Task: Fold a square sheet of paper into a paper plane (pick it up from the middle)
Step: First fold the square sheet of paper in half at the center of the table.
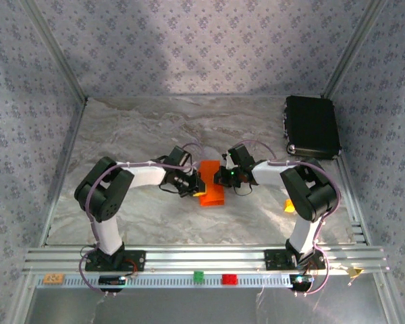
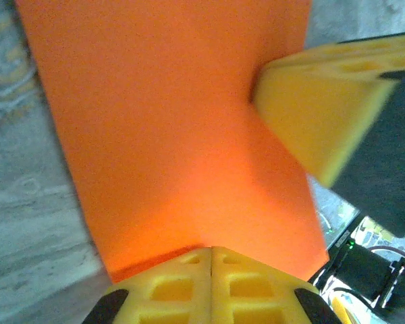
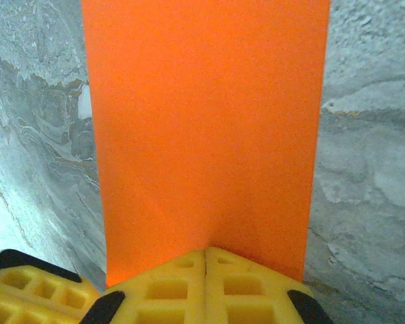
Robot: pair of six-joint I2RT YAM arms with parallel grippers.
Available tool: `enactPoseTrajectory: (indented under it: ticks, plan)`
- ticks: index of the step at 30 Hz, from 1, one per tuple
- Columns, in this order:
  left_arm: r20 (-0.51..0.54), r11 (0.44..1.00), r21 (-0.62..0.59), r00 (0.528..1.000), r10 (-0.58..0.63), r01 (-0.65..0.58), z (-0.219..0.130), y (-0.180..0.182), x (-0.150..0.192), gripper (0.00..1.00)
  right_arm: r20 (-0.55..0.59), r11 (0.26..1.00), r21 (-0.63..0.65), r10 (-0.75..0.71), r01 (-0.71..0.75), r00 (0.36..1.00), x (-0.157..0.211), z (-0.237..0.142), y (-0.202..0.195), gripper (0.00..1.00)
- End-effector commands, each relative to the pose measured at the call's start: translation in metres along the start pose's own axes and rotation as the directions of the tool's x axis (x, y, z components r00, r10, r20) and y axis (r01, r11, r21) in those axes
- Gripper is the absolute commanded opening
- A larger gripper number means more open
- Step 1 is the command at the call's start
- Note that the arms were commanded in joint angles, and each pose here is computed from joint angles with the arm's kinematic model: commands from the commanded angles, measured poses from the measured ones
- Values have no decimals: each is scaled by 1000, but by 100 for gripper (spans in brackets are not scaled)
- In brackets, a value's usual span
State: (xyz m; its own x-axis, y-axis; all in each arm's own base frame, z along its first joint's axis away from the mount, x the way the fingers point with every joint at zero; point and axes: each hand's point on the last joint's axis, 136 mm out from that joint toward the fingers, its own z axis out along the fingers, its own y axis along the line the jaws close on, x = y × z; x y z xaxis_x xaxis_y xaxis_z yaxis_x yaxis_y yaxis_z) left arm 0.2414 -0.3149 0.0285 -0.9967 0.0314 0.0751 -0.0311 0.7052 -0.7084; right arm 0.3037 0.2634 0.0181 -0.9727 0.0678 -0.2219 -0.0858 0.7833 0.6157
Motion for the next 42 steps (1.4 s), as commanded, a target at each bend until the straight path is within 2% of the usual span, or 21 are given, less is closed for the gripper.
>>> enactPoseTrajectory:
  ticks: [1,8,16,21,25,35,42]
  plan:
    - [-50,999,-44,998,-24,22,11,24,13,3,-103,970,226,113,-88,988,45,5,-62,0]
    - [-70,982,-188,997,-14,1,15,64,26,0,-100,969,230,112,-87,989,46,5,-62,0]
    - [4,997,-62,999,44,-44,-6,14,13,4,-97,969,229,112,-87,989,46,5,-62,0]
    - [-1,998,20,999,52,-52,-7,-8,15,7,-95,969,230,110,-86,989,46,5,-61,0]
    - [-26,999,18,999,30,-30,1,2,21,6,-96,970,228,109,-85,989,46,6,-61,0]
    - [-89,995,-100,996,-3,-6,13,50,48,6,-97,968,236,112,-87,989,47,6,-63,0]
    - [-83,992,-101,995,63,-71,5,50,59,10,-96,968,235,115,-89,989,46,6,-64,0]
